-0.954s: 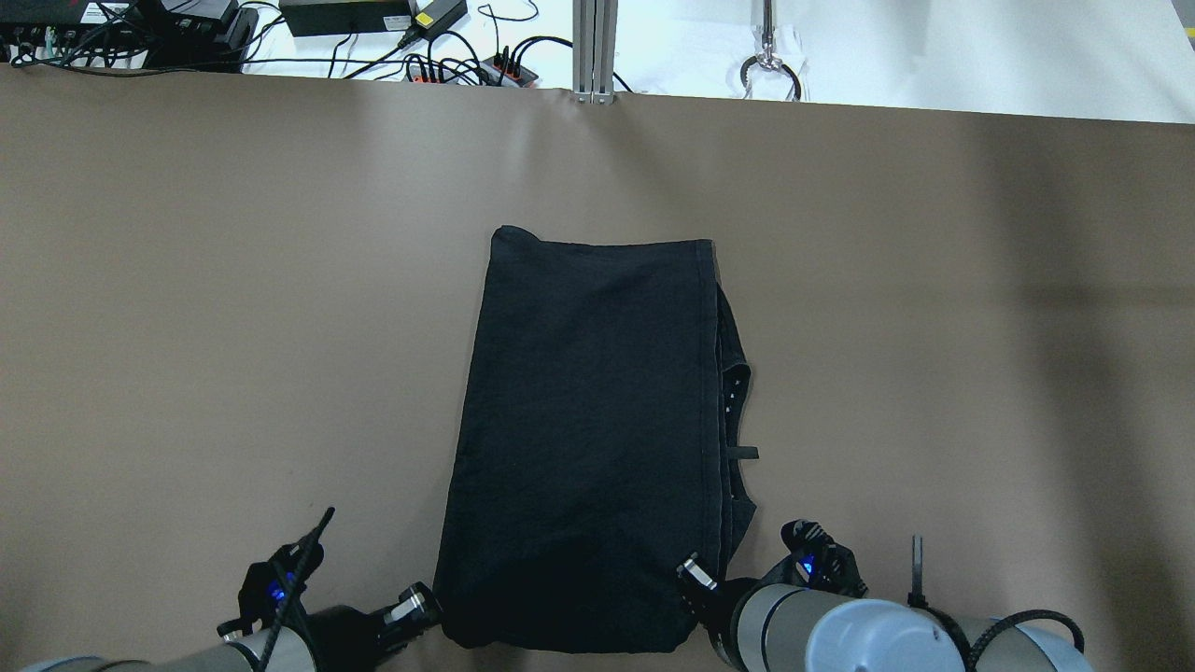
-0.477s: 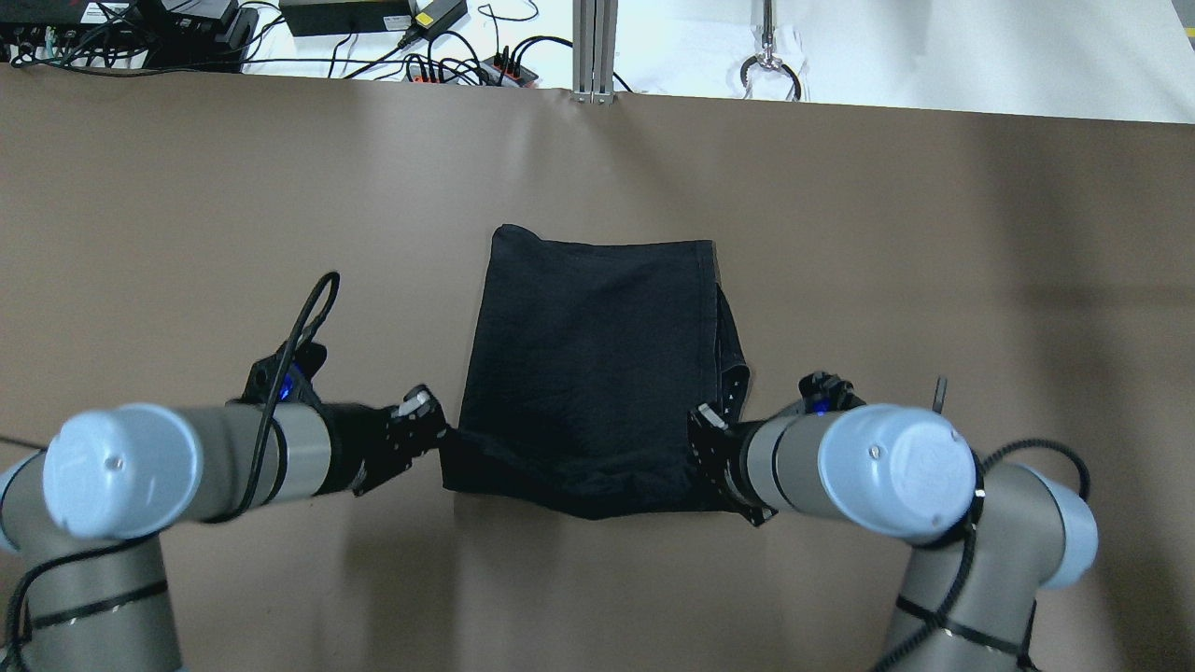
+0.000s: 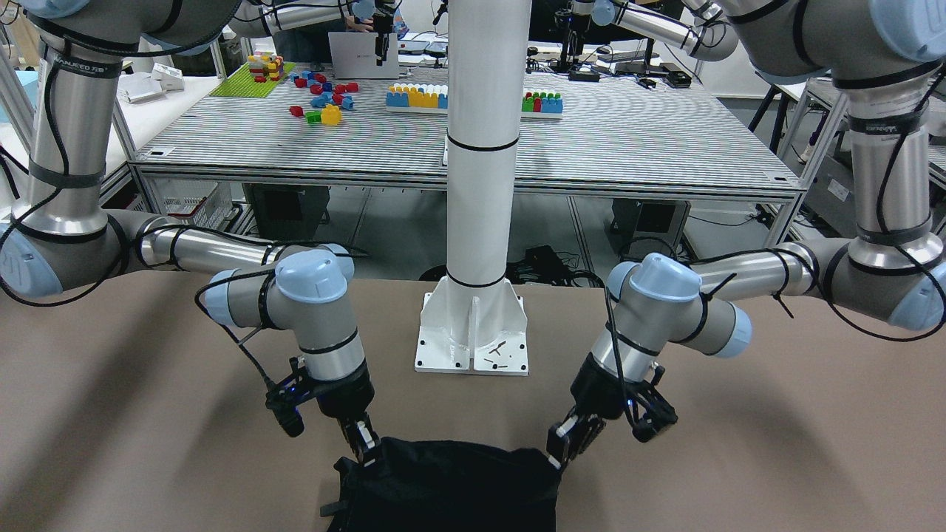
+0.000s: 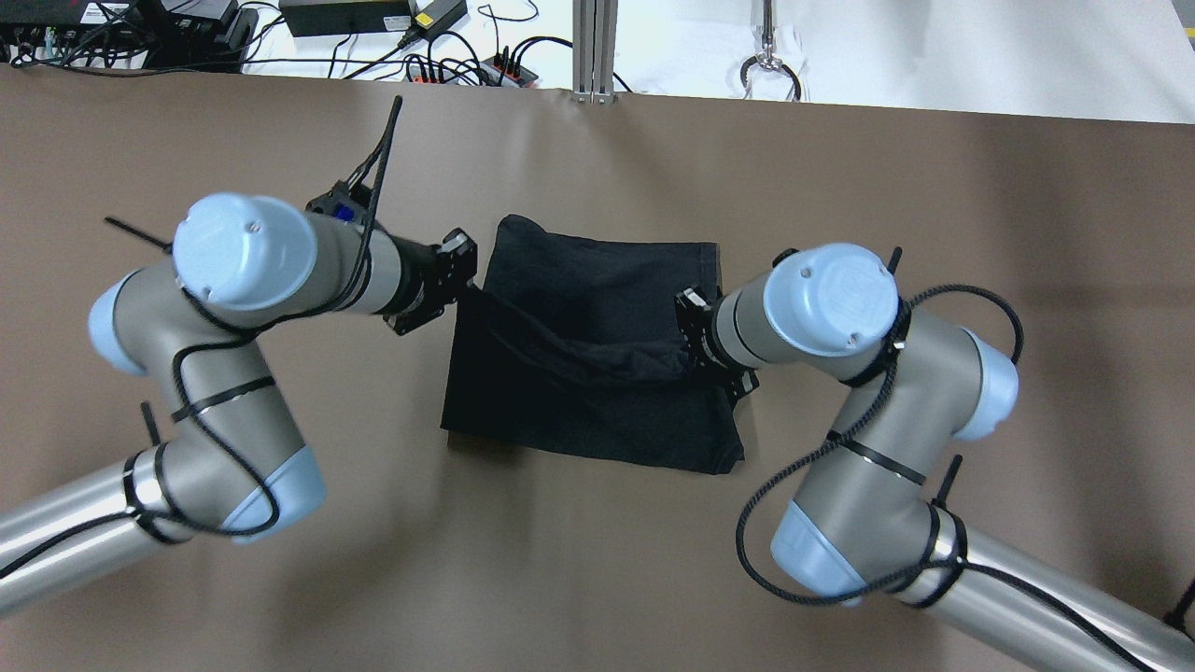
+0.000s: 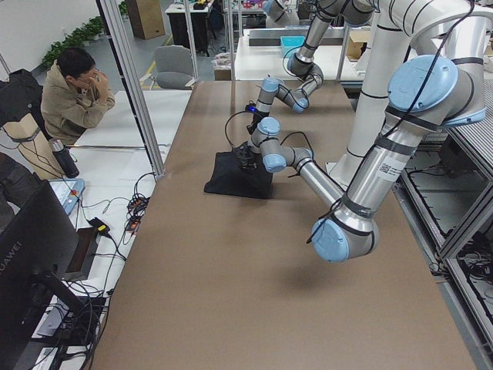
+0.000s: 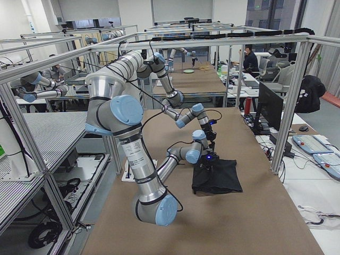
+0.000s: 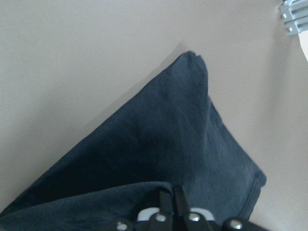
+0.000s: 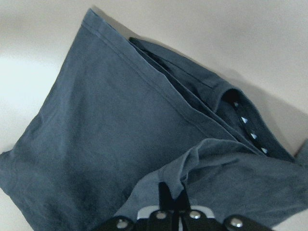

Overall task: Fold clothes
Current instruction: 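Lift the near end with both grippers and fold it away from the robot, then release the folded shirt and raise both grippers away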

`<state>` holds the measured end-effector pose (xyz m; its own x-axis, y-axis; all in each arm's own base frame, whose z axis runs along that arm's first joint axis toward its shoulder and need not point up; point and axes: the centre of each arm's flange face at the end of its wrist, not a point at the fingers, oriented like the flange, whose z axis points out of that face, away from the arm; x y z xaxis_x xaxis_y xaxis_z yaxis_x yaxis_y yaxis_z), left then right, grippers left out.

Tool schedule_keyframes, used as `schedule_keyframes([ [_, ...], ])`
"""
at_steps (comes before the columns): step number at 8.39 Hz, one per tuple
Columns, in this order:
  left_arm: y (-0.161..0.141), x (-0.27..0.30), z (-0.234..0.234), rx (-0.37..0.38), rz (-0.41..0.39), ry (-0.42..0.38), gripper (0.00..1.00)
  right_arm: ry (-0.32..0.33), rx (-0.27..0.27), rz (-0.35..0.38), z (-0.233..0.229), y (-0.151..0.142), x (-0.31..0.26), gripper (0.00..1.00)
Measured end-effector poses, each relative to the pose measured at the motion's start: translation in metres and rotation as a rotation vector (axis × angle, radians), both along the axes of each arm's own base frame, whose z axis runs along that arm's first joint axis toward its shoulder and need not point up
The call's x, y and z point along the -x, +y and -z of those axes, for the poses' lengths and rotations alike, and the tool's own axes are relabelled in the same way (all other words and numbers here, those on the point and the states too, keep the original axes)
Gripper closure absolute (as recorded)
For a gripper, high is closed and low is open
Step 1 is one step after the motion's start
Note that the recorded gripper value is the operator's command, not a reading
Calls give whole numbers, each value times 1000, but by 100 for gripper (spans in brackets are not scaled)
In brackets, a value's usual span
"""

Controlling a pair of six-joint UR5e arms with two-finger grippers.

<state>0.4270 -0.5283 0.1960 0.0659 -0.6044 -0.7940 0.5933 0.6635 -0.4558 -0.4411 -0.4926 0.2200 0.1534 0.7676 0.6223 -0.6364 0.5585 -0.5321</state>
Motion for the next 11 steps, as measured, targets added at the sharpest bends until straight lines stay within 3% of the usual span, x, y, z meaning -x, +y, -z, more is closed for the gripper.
schedule_keyframes([
  [1,-40,-9,-2,10,23,-23,100,25,-3,6,-1,-29,3,100],
  [2,-81,-20,-7,16,46,-36,91,43,-4,13,-4,-61,2,71],
  [3,-119,-31,-18,14,67,-48,35,55,-13,20,-14,-91,4,1],
  [4,-154,-46,-29,0,89,-67,0,74,-37,31,-29,-130,7,5],
  [5,-179,-56,-36,-27,113,-102,0,96,-71,58,-36,-167,5,5],
  [7,-201,-62,-38,-83,135,-161,0,136,-148,110,-37,-207,-8,5],
  [11,-207,-58,-33,-122,147,-188,0,158,-206,145,-37,-219,-19,5],
])
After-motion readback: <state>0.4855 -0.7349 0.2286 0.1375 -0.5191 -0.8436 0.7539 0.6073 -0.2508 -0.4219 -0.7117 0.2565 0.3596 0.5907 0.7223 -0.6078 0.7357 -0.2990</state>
